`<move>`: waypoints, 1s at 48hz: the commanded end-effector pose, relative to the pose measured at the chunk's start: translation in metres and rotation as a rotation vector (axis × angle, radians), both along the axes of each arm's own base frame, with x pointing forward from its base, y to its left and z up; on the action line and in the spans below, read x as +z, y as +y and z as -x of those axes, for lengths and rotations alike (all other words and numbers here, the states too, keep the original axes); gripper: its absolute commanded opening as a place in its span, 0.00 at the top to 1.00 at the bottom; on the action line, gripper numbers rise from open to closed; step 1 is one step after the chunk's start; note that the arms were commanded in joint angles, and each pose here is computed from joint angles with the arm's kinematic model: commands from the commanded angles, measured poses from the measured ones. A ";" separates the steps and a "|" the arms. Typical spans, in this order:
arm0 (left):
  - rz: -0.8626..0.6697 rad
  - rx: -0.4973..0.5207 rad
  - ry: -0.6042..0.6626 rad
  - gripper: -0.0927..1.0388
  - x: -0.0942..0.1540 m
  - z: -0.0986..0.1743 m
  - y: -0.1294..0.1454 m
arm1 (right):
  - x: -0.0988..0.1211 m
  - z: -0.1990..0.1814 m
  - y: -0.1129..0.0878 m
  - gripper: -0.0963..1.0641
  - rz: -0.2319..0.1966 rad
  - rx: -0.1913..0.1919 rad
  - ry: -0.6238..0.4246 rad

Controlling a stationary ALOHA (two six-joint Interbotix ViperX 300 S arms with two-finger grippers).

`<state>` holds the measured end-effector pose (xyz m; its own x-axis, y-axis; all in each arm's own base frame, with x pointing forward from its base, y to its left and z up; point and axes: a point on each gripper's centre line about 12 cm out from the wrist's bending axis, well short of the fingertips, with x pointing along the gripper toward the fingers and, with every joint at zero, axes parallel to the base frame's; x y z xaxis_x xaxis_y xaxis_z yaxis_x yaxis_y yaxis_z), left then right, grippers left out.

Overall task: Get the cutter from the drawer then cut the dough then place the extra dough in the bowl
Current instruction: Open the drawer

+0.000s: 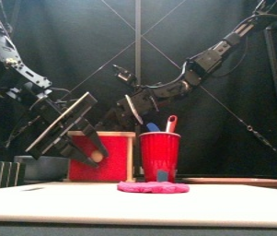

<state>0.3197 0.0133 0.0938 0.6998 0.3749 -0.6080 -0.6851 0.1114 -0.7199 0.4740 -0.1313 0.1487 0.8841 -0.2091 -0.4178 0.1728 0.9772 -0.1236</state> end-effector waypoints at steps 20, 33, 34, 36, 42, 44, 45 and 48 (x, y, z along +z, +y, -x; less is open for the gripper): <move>0.066 -0.095 -0.013 0.46 0.007 0.000 -0.045 | -0.005 0.003 -0.002 0.87 -0.008 -0.010 0.049; 0.089 -0.112 -0.010 0.46 0.008 -0.001 -0.055 | -0.005 0.003 -0.002 0.87 -0.009 -0.010 0.051; 0.091 -0.115 -0.012 0.46 0.008 -0.002 -0.057 | -0.005 0.003 -0.002 0.87 -0.009 -0.010 0.051; 0.091 -0.118 -0.017 0.46 0.009 -0.003 -0.058 | -0.005 0.003 -0.002 0.87 -0.009 -0.011 0.054; 0.094 -0.129 -0.020 0.46 0.010 -0.003 -0.063 | -0.006 0.003 -0.001 0.87 -0.010 -0.010 0.061; 0.097 -0.129 -0.016 0.46 0.009 -0.003 -0.064 | -0.006 0.003 -0.002 0.87 -0.011 -0.012 0.063; 0.099 -0.128 -0.015 0.46 0.009 -0.003 -0.065 | -0.006 0.003 -0.002 0.87 -0.011 -0.012 0.064; 0.101 -0.126 -0.009 0.46 0.007 -0.002 -0.065 | -0.006 0.003 -0.002 0.87 -0.010 -0.012 0.062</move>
